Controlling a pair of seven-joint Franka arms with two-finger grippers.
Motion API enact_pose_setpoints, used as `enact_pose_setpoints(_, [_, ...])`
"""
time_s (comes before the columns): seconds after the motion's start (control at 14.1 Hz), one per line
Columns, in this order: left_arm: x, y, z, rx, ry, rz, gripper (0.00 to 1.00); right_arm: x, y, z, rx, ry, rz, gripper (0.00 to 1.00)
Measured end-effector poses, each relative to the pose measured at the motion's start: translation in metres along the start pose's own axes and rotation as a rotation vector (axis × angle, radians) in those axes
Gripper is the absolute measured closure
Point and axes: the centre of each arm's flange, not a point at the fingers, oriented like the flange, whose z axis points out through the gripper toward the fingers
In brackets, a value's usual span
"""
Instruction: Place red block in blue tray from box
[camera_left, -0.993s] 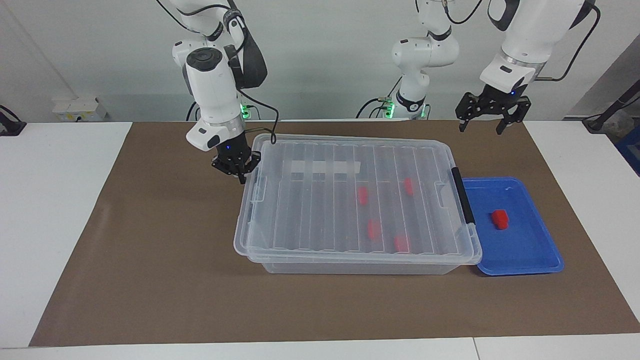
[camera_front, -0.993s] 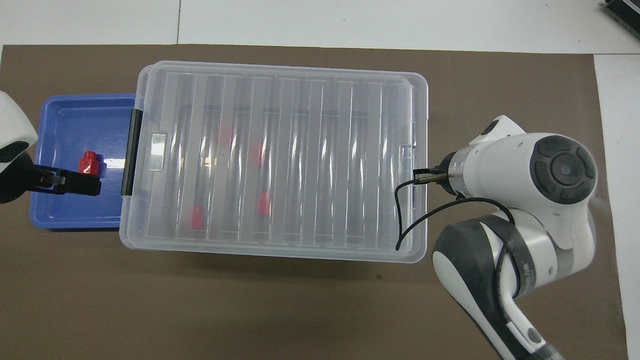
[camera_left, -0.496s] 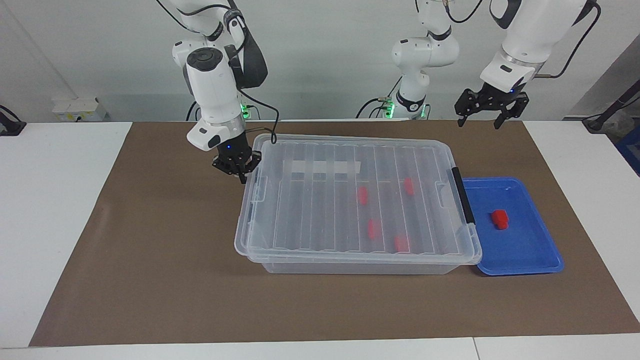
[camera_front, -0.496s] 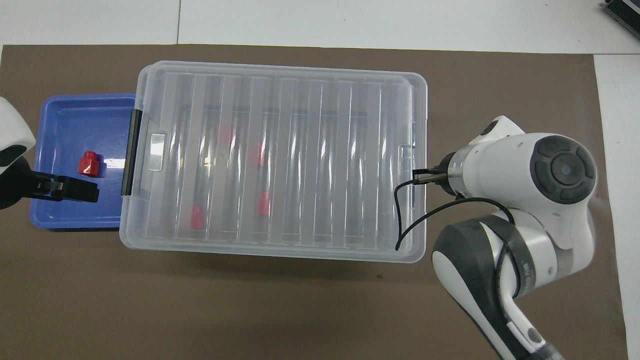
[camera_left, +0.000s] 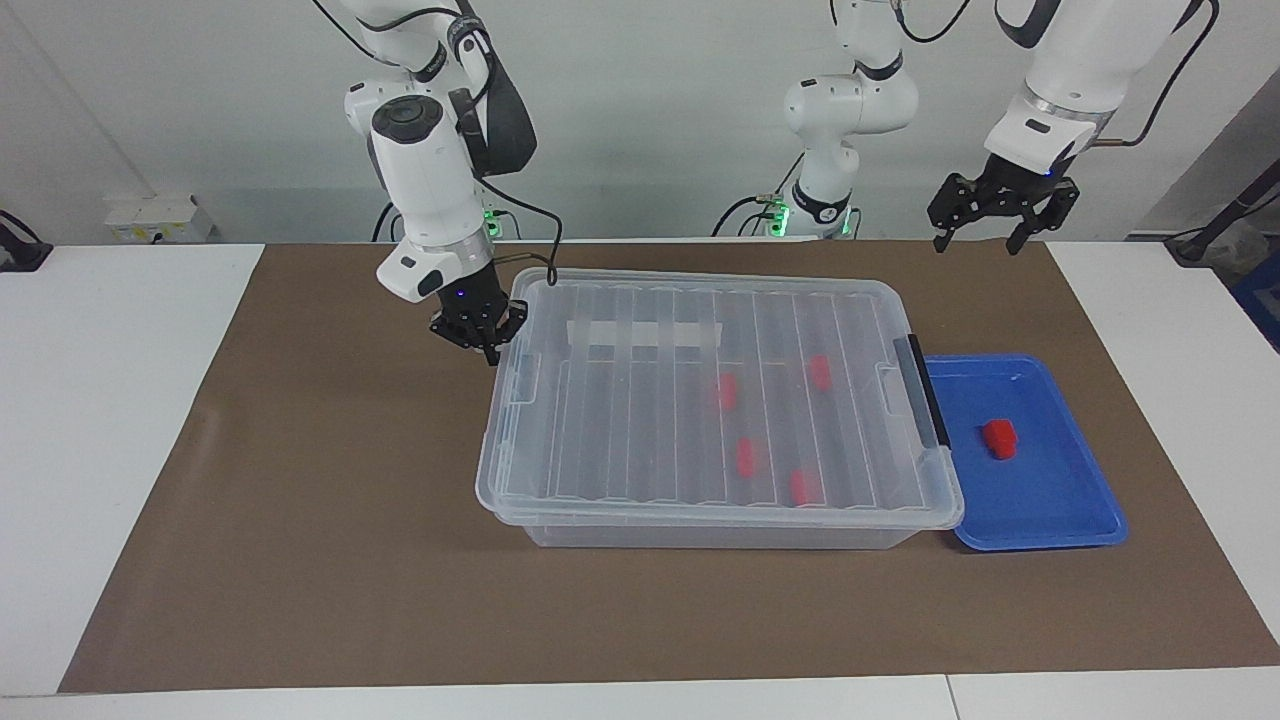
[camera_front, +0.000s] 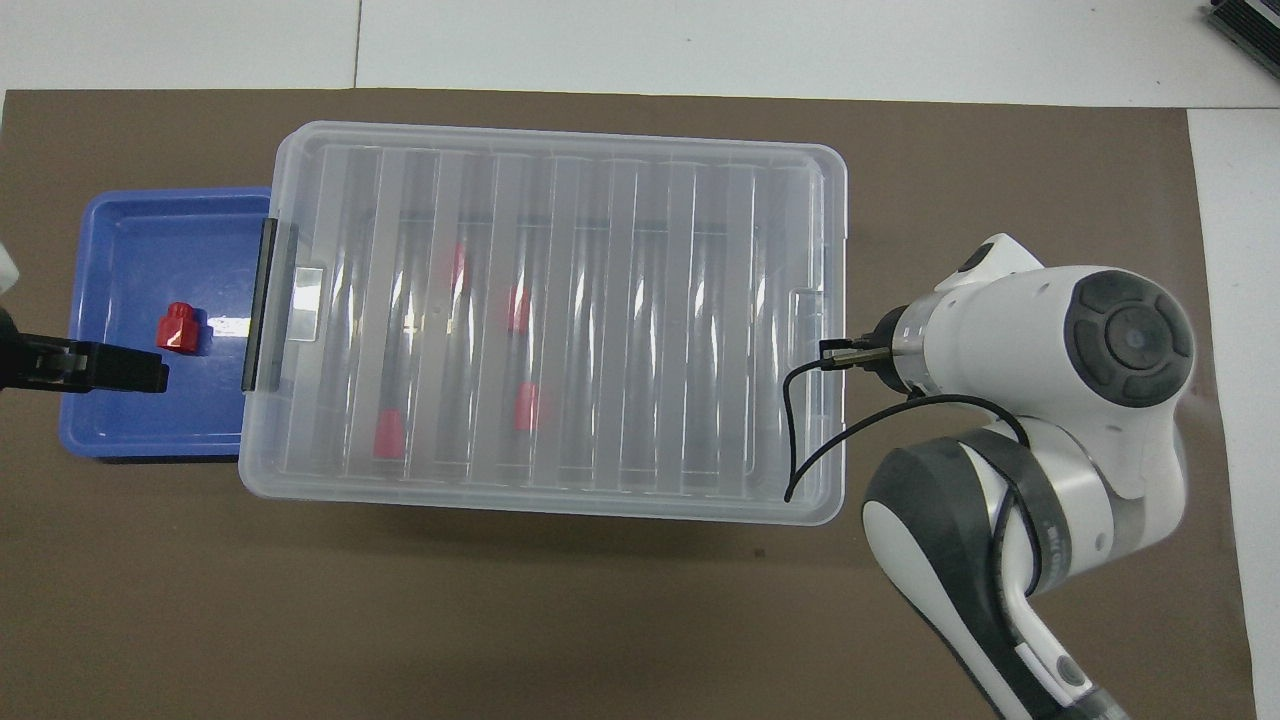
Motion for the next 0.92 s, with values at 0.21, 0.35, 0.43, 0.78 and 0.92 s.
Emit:
enact_pose_setpoints(0.21, [0.0,-0.001,0.0,-0.007,-0.002,-0.003,0.0,-0.001,-0.003,0.0,0.003,-0.001,-0.002,0.99])
enact_pose_setpoints(0.35, [0.0,-0.001,0.001,-0.009,-0.005,-0.004,0.0,-0.002,-0.007,0.0,0.005,-0.002,-0.01,0.99])
enact_pose_setpoints(0.43, [0.0,-0.001,0.001,-0.01,-0.011,-0.004,0.0,-0.003,-0.011,0.0,0.009,-0.003,-0.015,0.99])
enact_pose_setpoints(0.78, [0.018,-0.003,0.001,-0.016,-0.039,-0.003,0.0,-0.003,-0.011,-0.006,0.015,0.007,-0.013,0.99])
enact_pose_setpoints(0.92, [0.025,-0.004,0.006,-0.02,-0.065,-0.002,0.0,-0.004,0.001,-0.016,0.011,0.0,0.008,0.99])
